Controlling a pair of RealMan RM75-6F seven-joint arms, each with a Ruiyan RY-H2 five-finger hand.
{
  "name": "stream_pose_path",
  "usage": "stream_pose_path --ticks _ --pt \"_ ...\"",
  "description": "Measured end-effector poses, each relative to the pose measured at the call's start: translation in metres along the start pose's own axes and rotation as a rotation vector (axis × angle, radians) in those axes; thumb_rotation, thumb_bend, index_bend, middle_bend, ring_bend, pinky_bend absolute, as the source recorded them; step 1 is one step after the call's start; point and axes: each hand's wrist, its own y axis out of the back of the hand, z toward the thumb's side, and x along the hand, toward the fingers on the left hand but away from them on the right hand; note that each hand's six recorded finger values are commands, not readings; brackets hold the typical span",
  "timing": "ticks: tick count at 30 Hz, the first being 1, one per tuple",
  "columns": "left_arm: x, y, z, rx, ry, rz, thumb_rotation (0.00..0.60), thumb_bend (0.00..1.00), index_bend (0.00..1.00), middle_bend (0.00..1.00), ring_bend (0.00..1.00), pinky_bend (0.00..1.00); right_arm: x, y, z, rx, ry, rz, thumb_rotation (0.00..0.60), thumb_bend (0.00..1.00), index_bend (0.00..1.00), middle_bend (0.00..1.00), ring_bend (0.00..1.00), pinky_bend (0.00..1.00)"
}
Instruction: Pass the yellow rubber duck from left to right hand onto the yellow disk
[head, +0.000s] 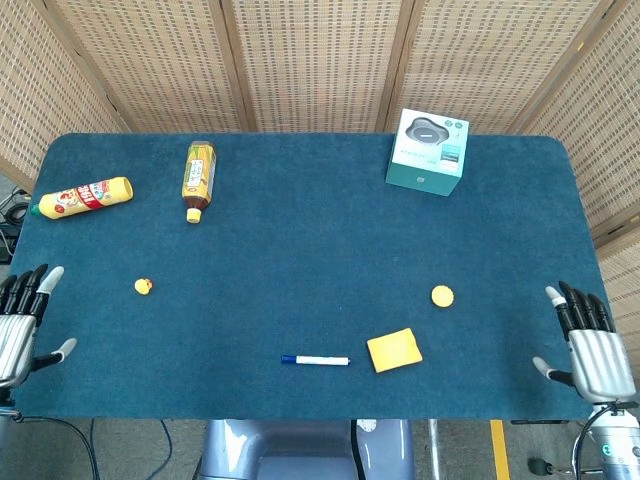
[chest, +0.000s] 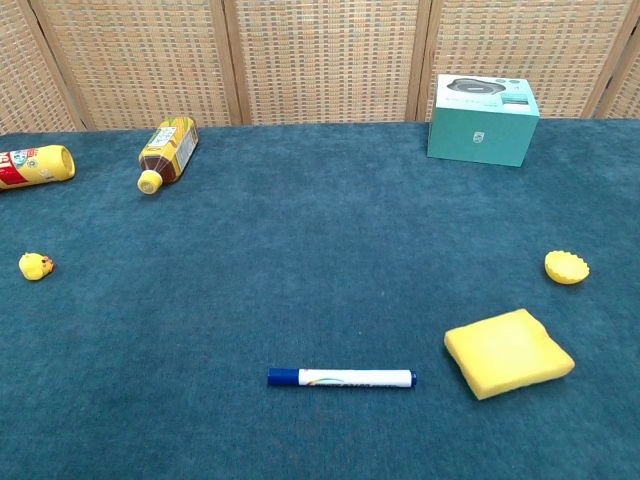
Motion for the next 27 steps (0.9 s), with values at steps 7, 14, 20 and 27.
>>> stream_pose_path --ticks 7,14,20,27 --pt "0.027 0.002 -0.005 0.014 -0.013 0.002 0.600 0.21 0.11 0.00 0.00 0.00 0.000 -0.003 0.003 -0.001 0.009 0.011 0.600 0.01 0.03 0.00 0.00 0.00" --pt "0.060 -0.003 -0.012 0.019 -0.021 -0.062 0.600 0.22 0.24 0.00 0.00 0.00 0.000 -0.004 0.005 -0.002 0.014 0.017 0.600 0.02 0.03 0.00 0.00 0.00" --pt "0.086 -0.015 -0.018 0.030 -0.023 -0.147 0.600 0.22 0.27 0.00 0.00 0.00 0.000 -0.006 0.006 -0.003 0.016 0.023 0.600 0.01 0.03 0.00 0.00 0.00" --pt "0.115 -0.031 -0.016 0.079 -0.029 -0.222 0.600 0.24 0.25 0.00 0.00 0.00 -0.001 -0.007 0.007 -0.006 0.020 0.029 0.600 0.01 0.03 0.00 0.00 0.00"
